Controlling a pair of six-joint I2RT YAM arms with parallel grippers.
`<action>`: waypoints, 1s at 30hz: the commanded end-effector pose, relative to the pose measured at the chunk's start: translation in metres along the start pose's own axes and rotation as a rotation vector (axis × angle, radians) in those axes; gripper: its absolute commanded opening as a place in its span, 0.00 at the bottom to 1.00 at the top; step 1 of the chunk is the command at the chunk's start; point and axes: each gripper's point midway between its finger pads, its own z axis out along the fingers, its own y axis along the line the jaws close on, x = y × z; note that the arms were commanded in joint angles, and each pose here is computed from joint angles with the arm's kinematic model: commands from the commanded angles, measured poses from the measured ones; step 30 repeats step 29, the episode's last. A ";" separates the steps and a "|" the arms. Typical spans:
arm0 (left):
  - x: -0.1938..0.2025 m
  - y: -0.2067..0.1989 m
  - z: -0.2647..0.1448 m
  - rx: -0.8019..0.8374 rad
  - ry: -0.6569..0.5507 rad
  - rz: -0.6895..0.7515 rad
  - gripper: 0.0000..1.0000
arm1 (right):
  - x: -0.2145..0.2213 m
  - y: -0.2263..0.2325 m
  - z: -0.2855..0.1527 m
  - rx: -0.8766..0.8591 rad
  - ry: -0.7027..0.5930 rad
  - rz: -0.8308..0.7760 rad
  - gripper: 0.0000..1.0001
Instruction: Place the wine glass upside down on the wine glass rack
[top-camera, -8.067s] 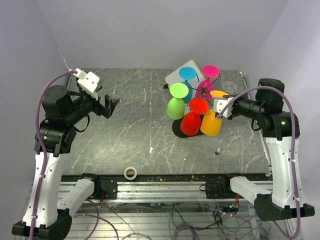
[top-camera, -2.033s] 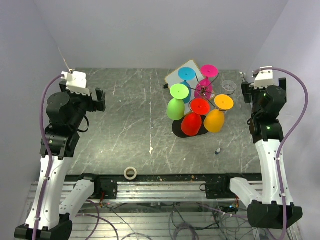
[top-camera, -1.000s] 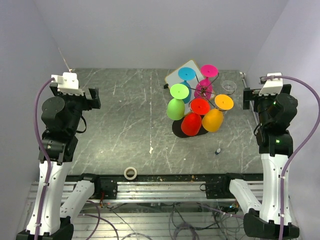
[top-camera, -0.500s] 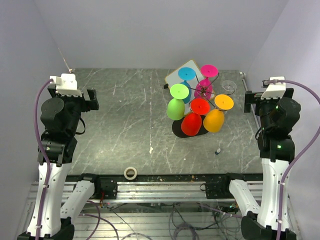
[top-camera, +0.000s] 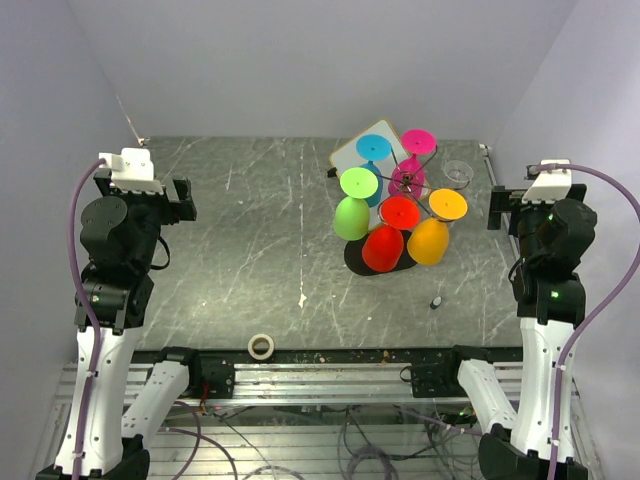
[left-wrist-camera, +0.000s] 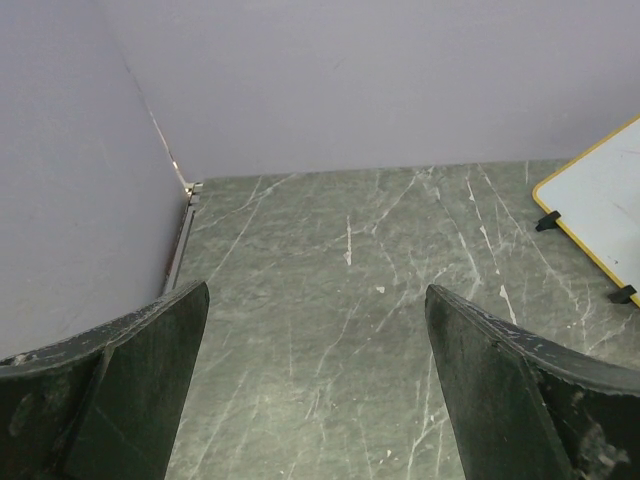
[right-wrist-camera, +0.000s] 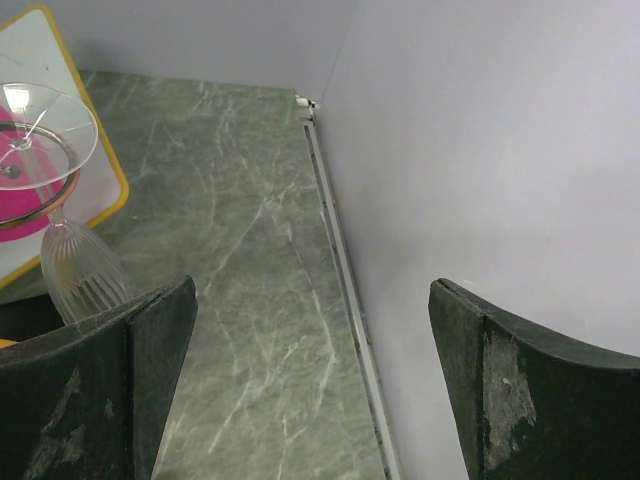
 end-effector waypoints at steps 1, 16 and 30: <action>0.002 0.001 -0.003 0.008 0.002 0.018 1.00 | 0.001 0.000 0.001 0.000 -0.001 0.018 1.00; 0.011 -0.006 -0.001 0.042 0.023 0.020 1.00 | 0.008 0.007 0.007 -0.027 0.012 0.018 0.99; 0.014 -0.007 -0.002 0.052 0.022 0.028 1.00 | 0.009 0.008 0.009 -0.033 0.011 0.023 1.00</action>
